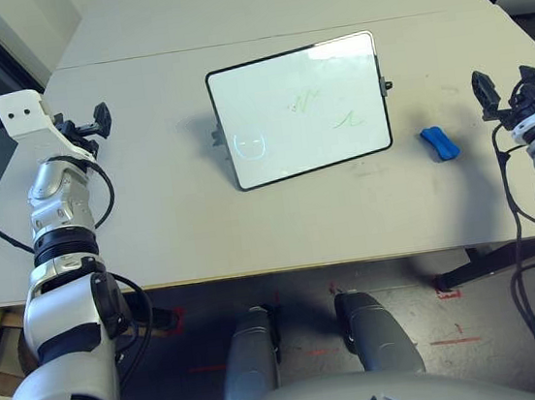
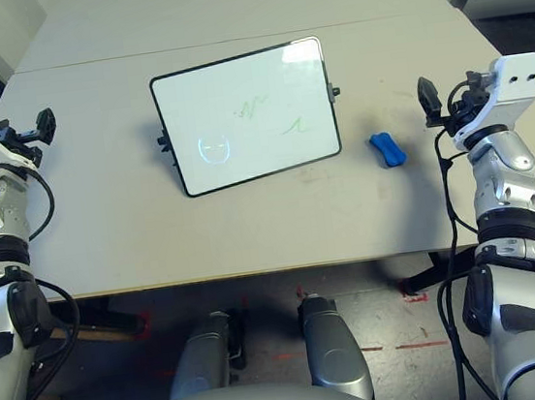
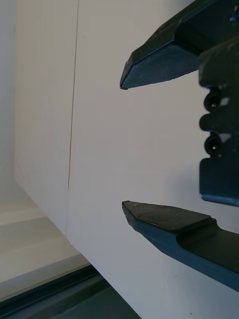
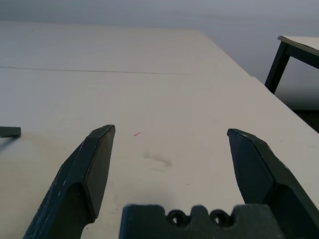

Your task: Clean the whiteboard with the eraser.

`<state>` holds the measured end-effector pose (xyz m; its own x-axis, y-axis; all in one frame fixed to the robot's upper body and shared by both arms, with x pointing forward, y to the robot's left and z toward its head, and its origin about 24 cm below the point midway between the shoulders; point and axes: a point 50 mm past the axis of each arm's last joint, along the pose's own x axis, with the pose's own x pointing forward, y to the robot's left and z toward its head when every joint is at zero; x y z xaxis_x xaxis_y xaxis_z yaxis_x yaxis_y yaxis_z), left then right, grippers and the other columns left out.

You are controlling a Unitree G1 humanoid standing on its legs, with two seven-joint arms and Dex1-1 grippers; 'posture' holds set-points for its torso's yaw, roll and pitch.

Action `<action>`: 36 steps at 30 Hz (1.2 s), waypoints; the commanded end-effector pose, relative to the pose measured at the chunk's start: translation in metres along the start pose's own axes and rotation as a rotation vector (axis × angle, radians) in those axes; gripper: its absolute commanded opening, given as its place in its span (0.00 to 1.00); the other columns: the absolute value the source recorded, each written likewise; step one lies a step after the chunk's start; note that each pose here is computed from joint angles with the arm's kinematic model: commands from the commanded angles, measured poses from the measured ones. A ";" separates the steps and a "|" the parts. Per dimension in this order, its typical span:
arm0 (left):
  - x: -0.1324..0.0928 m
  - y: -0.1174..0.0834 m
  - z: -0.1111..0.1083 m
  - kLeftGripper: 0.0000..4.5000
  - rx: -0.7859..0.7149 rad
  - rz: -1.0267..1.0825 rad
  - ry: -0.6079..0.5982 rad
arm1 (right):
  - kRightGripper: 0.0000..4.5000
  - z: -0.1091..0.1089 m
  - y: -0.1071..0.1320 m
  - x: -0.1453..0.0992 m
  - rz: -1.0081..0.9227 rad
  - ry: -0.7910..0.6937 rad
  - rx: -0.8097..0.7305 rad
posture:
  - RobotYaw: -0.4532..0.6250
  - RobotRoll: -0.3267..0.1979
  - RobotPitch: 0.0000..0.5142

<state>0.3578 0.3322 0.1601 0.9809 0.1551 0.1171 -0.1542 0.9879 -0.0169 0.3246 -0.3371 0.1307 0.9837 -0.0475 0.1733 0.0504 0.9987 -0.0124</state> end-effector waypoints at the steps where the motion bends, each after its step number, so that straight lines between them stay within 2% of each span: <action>1: 0.000 -0.001 -0.004 0.99 0.008 -0.012 0.026 | 1.00 -0.001 -0.001 -0.002 -0.004 -0.008 0.005 | 0.24 0.62 0.29; 8: 0.000 -0.007 -0.002 0.99 -0.009 -0.064 0.009 | 1.00 -0.001 0.001 0.000 0.001 -0.006 0.010 | 0.24 0.62 0.31; 18: -0.001 -0.043 0.037 0.99 -0.026 -0.390 -0.093 | 1.00 0.002 0.002 -0.002 0.007 0.001 -0.004 | 0.24 0.62 0.30; 21: -0.011 -0.058 0.051 0.99 0.019 -0.545 -0.104 | 1.00 0.005 0.003 -0.002 0.021 0.012 -0.020 | 0.24 0.62 0.30; 26: -0.044 -0.093 0.061 0.99 0.112 -0.844 -0.086 | 1.00 0.013 0.002 -0.001 0.029 0.016 -0.027 | 0.22 0.62 0.30; 28: -0.051 -0.100 0.063 0.99 0.134 -0.895 -0.094 | 1.00 0.016 0.003 0.001 0.030 0.036 -0.037 | 0.22 0.62 0.30; 32: -0.068 -0.114 0.061 0.99 0.169 -1.013 -0.066 | 1.00 0.022 0.005 0.003 0.044 0.087 -0.058 | 0.21 0.62 0.30; 36: -0.082 -0.122 0.049 0.99 0.228 -1.142 -0.005 | 1.00 0.033 0.010 0.008 0.060 0.159 -0.064 | 0.20 0.62 0.30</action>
<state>0.2947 0.2041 0.2063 0.6040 -0.7969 0.0019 0.7675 0.5824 0.2677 0.3263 -0.3283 0.1591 0.9987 0.0012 0.0504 0.0023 0.9976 -0.0692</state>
